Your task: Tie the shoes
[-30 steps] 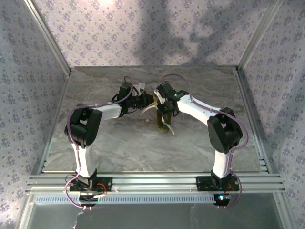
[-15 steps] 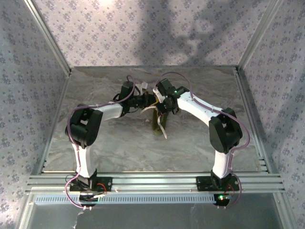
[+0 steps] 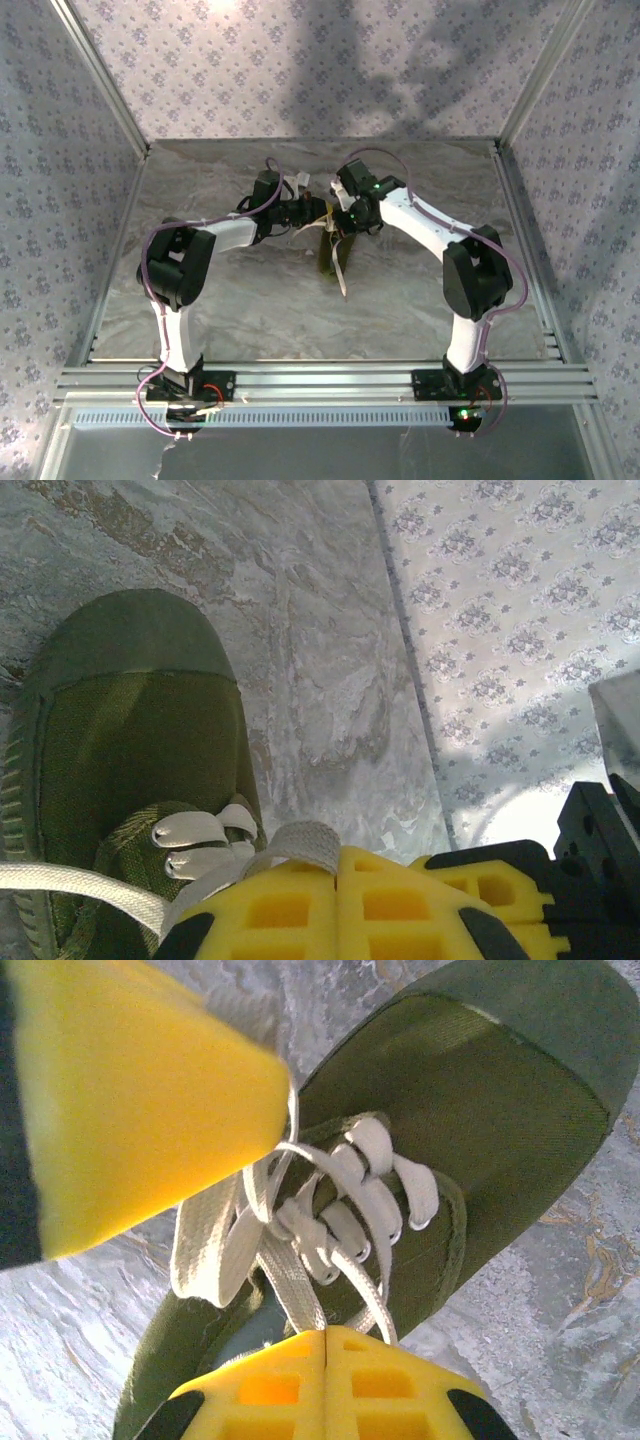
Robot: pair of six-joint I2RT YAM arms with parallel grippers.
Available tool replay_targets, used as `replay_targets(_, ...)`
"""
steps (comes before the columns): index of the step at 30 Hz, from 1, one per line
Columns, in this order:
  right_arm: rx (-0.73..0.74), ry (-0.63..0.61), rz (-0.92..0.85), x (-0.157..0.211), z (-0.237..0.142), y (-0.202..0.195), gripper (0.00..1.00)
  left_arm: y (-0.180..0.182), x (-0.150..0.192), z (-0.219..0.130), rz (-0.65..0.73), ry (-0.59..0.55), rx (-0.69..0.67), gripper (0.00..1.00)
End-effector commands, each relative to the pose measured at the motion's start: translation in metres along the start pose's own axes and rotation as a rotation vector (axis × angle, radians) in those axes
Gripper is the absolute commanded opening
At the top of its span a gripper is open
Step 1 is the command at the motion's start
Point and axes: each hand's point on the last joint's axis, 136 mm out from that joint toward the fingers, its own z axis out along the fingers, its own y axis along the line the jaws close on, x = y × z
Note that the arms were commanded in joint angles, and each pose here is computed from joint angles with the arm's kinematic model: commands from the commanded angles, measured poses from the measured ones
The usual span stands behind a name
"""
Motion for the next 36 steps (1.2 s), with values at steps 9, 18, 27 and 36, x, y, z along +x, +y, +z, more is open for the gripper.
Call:
replay_targets(9, 0.000, 0.032, -0.137, 0.019, 0.004, 0.010, 0.09, -0.013, 0.010, -0.005, 0.080, 0.037, 0.037, 0.00)
replay_targets(18, -0.022, 0.020, -0.130, 0.022, 0.006, 0.013, 0.13, -0.013, 0.016, -0.007, 0.101, 0.051, 0.038, 0.00)
replay_targets(27, -0.013, -0.178, -0.025, 0.004, -0.033, 0.008, 0.37, -0.022, 0.034, -0.007, 0.185, 0.104, 0.020, 0.00)
replay_targets(36, 0.051, -0.294, 0.386, 0.002, -0.045, 0.000, 0.16, -0.015, 0.038, -0.008, 0.195, 0.081, -0.014, 0.00)
